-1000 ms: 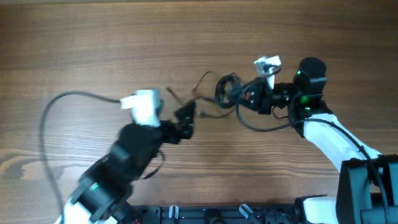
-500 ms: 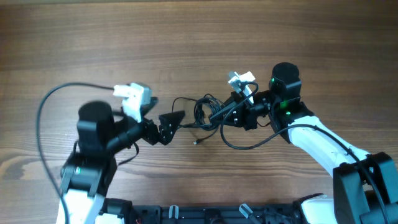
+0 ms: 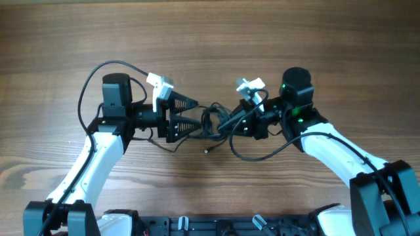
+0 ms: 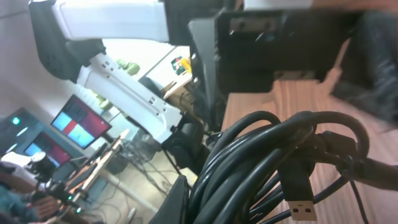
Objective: Untangle cables
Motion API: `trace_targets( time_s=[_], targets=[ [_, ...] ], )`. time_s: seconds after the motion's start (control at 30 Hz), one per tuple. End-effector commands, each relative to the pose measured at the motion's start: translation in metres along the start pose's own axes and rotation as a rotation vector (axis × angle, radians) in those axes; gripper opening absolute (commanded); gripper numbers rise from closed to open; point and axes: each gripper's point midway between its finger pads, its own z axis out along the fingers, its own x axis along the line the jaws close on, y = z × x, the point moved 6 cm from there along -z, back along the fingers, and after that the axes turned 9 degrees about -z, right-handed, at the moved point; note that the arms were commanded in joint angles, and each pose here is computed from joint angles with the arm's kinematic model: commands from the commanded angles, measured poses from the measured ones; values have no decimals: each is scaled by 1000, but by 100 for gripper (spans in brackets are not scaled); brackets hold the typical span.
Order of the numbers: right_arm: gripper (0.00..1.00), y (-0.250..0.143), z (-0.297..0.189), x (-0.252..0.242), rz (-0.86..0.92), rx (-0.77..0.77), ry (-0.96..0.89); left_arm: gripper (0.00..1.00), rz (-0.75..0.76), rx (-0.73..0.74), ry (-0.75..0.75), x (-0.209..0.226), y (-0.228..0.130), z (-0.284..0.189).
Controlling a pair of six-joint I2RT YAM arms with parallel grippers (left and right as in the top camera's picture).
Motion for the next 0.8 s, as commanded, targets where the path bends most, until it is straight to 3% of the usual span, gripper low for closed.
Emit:
trace_targets(
  time_s=[0.0,0.2,0.27,0.47,0.5,0.6,0.63,0.67,0.7,0.77],
  targets=[
    [4,-3,10,11,-32,34,93,100,8,2,-41,-4,2,1],
    [4,-3,16,7,-33,29,56,99,10,54,-91,-13,-5,19],
    [4,-3,16,7,-32,30,57,93,14,84,-120,-19,-9,29],
    [4,-3,16,7,-33,29,56,12,18,86,-120,-19,-9,29],
    [4,-3,16,7,-32,29,57,4,14,72,-107,-17,-7,25],
    [6,-3,16,6,-32,28,50,4,-19,26,-58,-7,-3,8],
    [10,-2,16,4,-28,22,28,4,-33,12,-43,-4,-2,2],
    [33,-1,16,0,-28,14,-4,4,-45,1,-30,-2,-1,-2],
    [64,0,16,-2,-28,7,-29,4,-67,-20,-7,2,0,-9],
    [89,2,16,-11,-16,-13,-107,4,-149,-62,74,13,4,-22]
  ],
)
